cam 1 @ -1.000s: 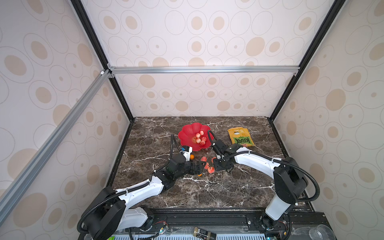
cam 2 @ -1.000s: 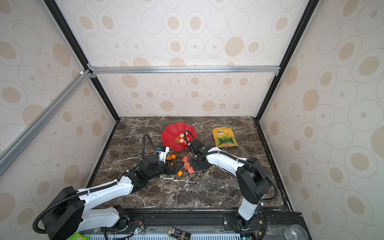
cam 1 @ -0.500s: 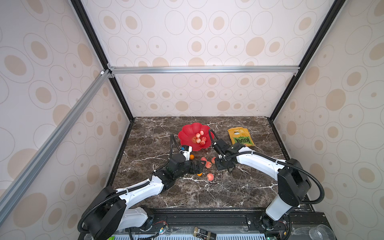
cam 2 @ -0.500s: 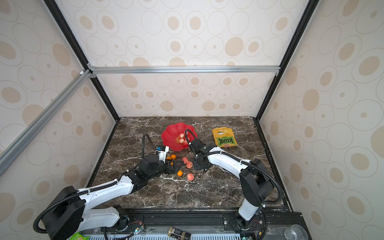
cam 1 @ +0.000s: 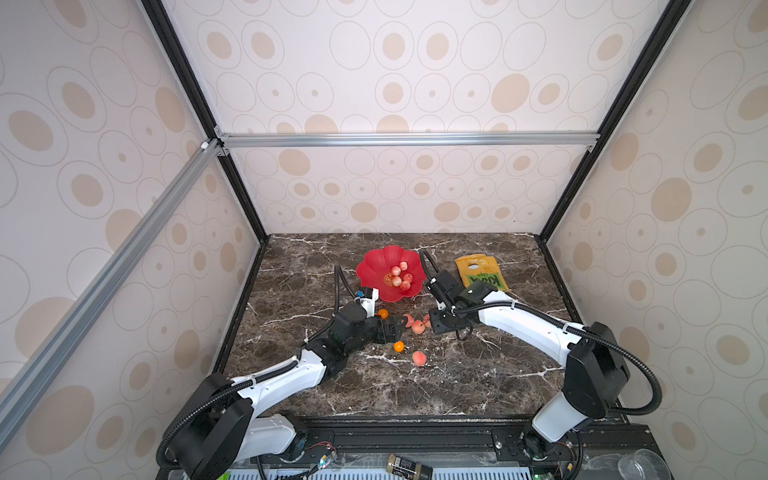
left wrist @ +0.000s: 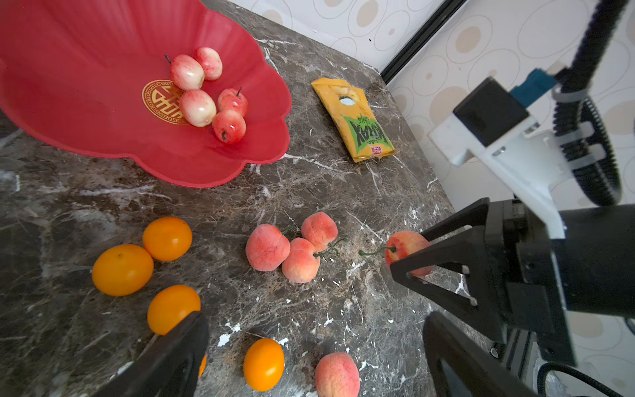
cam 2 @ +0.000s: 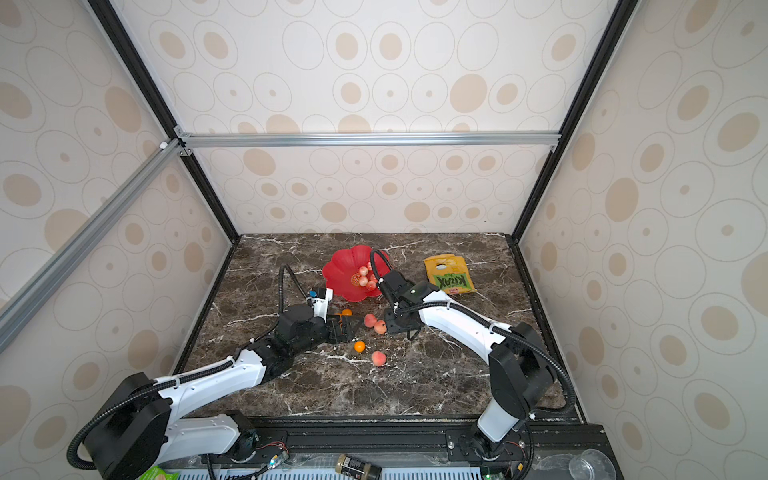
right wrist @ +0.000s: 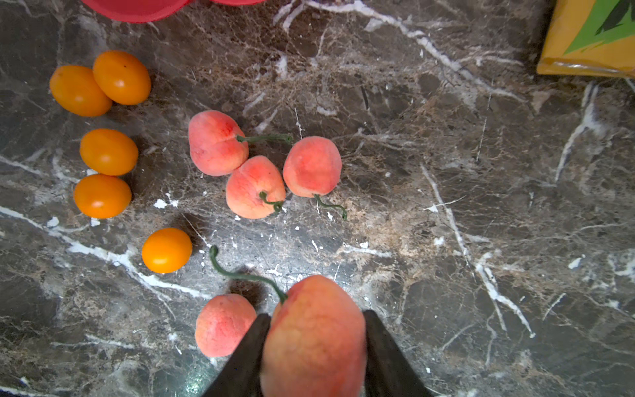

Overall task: Arrange fruit in a fruit bowl
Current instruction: Pick up the fruit from the center of the table.

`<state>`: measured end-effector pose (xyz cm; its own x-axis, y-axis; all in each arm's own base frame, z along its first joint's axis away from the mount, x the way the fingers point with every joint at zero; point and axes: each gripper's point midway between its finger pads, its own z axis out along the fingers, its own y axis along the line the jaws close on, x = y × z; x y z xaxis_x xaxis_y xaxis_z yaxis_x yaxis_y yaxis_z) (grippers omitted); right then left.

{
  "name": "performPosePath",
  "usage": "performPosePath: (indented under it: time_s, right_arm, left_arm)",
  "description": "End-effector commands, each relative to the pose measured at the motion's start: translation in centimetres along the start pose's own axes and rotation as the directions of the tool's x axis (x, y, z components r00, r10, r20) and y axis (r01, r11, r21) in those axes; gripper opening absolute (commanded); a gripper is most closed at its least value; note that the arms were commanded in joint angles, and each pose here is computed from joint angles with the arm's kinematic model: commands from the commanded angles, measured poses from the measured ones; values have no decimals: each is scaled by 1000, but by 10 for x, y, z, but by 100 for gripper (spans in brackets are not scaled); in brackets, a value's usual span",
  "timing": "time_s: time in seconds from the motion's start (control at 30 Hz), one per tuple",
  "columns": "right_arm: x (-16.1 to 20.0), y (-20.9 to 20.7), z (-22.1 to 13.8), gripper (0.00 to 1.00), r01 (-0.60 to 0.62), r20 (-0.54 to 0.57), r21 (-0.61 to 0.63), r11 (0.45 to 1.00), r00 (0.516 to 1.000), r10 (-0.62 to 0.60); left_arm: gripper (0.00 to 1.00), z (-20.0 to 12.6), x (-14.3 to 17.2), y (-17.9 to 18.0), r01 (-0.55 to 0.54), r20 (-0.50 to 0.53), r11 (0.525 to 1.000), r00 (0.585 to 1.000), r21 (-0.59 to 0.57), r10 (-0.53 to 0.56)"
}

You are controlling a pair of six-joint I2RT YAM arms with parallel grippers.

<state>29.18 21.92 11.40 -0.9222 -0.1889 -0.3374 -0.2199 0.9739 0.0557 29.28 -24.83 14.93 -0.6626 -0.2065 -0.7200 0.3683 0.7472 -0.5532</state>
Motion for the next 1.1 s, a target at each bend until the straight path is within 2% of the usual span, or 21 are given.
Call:
performPosePath:
  time_s: [0.0, 0.2, 0.47, 1.07]
  right_arm:
    - [-6, 6, -11, 43, 6, 20, -18, 1000, 1000, -5]
    - [-24, 18, -15, 43, 12, 53, -56, 998, 999, -9]
    - [-59, 42, -10, 43, 51, 87, -96, 994, 995, -43]
    - [-165, 99, 40, 41, 157, 215, -108, 982, 968, -131]
  left_arm:
    - [98, 0, -22, -9, 13, 52, 999, 999, 30, -15]
    - [98, -3, -32, 2, 34, 78, 999, 996, 8, -34]
    - [98, -7, -67, 24, 75, 136, 997, 988, -15, -72]
    - [98, 2, -119, 77, 136, 201, 987, 973, -89, -116]
